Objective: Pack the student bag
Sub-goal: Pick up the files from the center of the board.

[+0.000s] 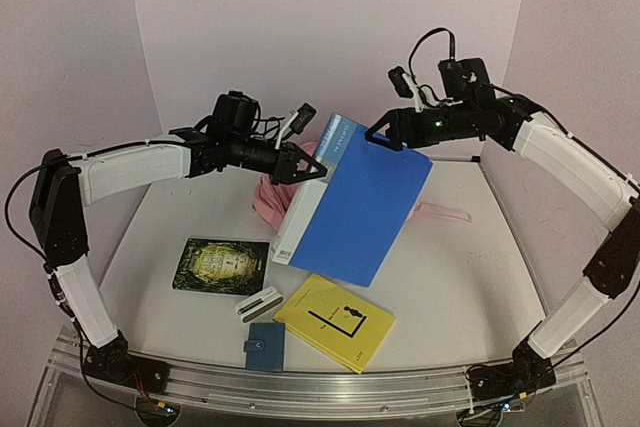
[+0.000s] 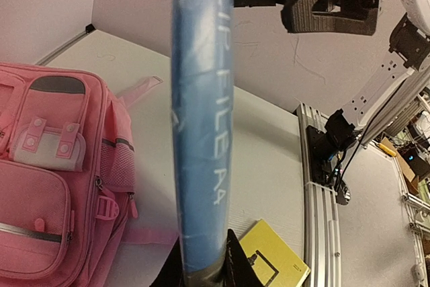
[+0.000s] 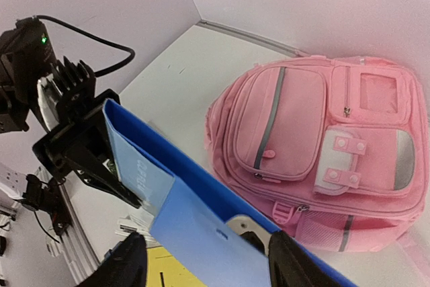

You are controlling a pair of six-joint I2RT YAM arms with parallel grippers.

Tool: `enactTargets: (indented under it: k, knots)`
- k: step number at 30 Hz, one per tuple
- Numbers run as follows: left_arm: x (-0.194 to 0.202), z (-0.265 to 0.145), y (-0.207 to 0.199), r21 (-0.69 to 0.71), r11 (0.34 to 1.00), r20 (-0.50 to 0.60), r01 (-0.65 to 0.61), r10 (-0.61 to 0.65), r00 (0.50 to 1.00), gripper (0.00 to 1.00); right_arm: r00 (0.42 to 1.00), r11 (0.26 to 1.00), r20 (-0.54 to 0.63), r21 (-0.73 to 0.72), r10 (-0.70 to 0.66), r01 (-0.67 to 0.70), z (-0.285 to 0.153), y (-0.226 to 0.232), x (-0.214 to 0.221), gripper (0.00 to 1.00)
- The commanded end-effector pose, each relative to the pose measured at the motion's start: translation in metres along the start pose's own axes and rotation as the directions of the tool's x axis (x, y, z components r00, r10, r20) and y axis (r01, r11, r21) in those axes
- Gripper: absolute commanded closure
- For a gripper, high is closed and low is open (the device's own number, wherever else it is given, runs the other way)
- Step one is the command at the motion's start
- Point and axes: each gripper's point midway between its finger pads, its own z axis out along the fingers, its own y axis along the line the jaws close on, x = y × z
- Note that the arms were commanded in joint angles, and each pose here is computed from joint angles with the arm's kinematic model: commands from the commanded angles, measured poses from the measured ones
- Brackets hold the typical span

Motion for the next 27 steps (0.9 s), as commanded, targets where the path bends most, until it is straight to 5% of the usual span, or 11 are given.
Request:
enactTargets:
  k: [1, 5, 18, 27]
  knots:
    - [-0.06, -0.029, -0.024, -0.037, 0.993, 0.131, -0.108, 0.112, 0.985, 1.0, 0.988, 0.995, 0.133, 0.076, -0.078, 0.069, -0.043, 0.009, -0.04, 0.16]
    - [-0.069, -0.043, -0.044, -0.002, 0.995, 0.111, -0.104, 0.103, 0.989, 1.0, 0.987, 0.995, 0.131, 0.046, -0.089, 0.083, -0.051, 0.017, -0.037, 0.02]
    - [-0.032, -0.094, -0.116, 0.125, 0.992, -0.069, 0.005, 0.004, 0.998, 1.0, 0.991, 0.988, -0.094, -0.133, -0.095, 0.082, -0.033, 0.052, 0.014, 0.02]
    - [-0.017, -0.101, -0.131, 0.177, 0.982, -0.143, 0.06, -0.034, 0.989, 1.0, 0.965, 0.889, -0.151, -0.44, -0.214, 0.128, -0.023, 0.117, 0.04, 0.26]
